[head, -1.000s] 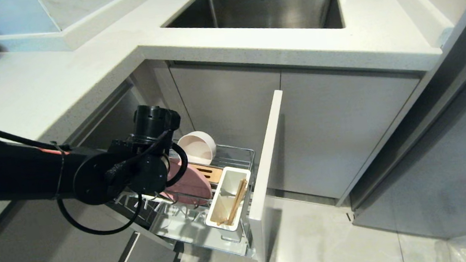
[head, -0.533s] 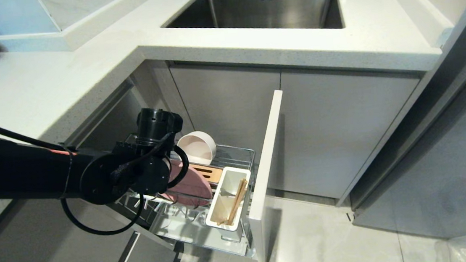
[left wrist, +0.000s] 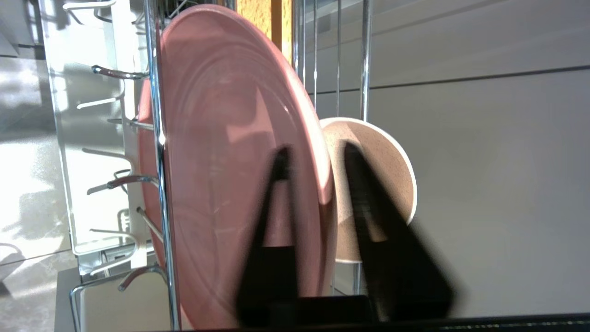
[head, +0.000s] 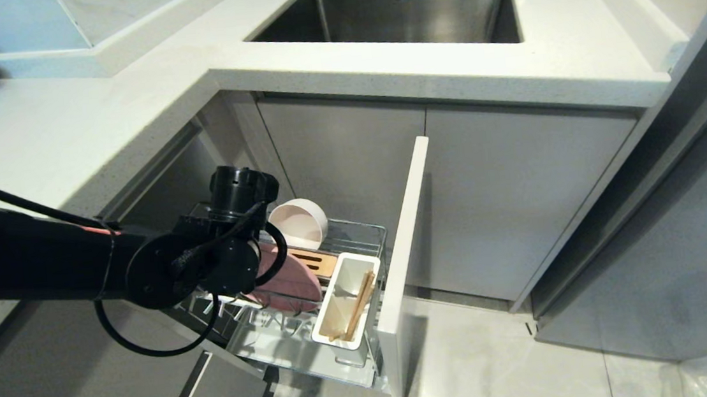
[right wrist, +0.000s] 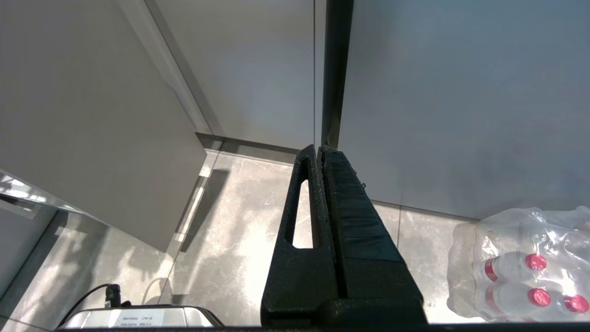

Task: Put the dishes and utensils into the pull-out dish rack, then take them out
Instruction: Pick up the plate and place it in the cupboard

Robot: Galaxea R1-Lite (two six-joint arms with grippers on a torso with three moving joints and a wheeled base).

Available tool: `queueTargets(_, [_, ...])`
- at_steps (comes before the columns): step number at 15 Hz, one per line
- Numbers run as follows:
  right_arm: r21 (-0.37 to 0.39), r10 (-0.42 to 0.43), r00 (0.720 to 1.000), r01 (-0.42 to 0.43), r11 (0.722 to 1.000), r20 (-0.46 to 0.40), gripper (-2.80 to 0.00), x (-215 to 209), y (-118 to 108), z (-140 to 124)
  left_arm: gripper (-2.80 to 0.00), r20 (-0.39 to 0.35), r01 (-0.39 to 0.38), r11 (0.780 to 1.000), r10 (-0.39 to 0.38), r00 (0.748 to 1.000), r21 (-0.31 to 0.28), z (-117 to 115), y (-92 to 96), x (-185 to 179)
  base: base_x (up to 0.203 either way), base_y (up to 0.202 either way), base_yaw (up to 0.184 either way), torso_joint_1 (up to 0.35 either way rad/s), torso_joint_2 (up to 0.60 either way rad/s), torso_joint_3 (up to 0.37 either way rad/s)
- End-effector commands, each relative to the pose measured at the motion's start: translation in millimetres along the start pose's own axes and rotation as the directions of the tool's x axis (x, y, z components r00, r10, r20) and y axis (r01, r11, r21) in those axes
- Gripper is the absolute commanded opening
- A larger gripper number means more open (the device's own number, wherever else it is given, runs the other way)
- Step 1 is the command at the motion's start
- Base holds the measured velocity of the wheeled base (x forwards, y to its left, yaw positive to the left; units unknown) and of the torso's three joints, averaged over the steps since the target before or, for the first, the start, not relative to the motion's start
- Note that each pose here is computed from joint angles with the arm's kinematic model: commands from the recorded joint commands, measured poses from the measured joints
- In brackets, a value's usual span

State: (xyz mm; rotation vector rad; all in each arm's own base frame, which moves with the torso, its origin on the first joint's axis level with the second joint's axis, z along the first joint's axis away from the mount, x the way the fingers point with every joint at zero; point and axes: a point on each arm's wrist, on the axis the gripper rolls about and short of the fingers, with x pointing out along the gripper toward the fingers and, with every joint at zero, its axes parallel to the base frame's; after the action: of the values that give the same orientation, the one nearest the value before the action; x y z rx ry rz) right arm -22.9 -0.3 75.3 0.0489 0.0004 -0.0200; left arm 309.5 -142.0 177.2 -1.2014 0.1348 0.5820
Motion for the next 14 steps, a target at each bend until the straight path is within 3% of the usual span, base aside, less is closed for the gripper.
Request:
queueTargets(1, [0.0, 0.0, 1.0, 0.0, 1.0, -0.002, -2.8, 0, 0, 0, 0.0, 0.005, 0.003, 1.0, -0.003, 1.0, -0.012, 0, -0.5, 0, 0.0, 0.0, 0.0, 0.0, 0.0, 0.0])
queueTargets(9, [0.0, 0.0, 1.0, 0.0, 1.0, -0.002, -2.8, 0, 0, 0, 0.0, 0.003, -0.005, 1.0, 0.005, 1.0, 0.001, 5, -4.2, -7, 0.0, 0.0, 0.0, 0.0, 0.0, 0.0])
queueTargets(14, [0.0, 0.0, 1.0, 0.0, 1.0, -0.002, -2.8, 0, 0, 0, 0.0, -0.013, 0.0, 1.0, 0.0, 1.0, 0.014, 22, -12.9, -33, 0.0, 0.0, 0.0, 0.0, 0.0, 0.0])
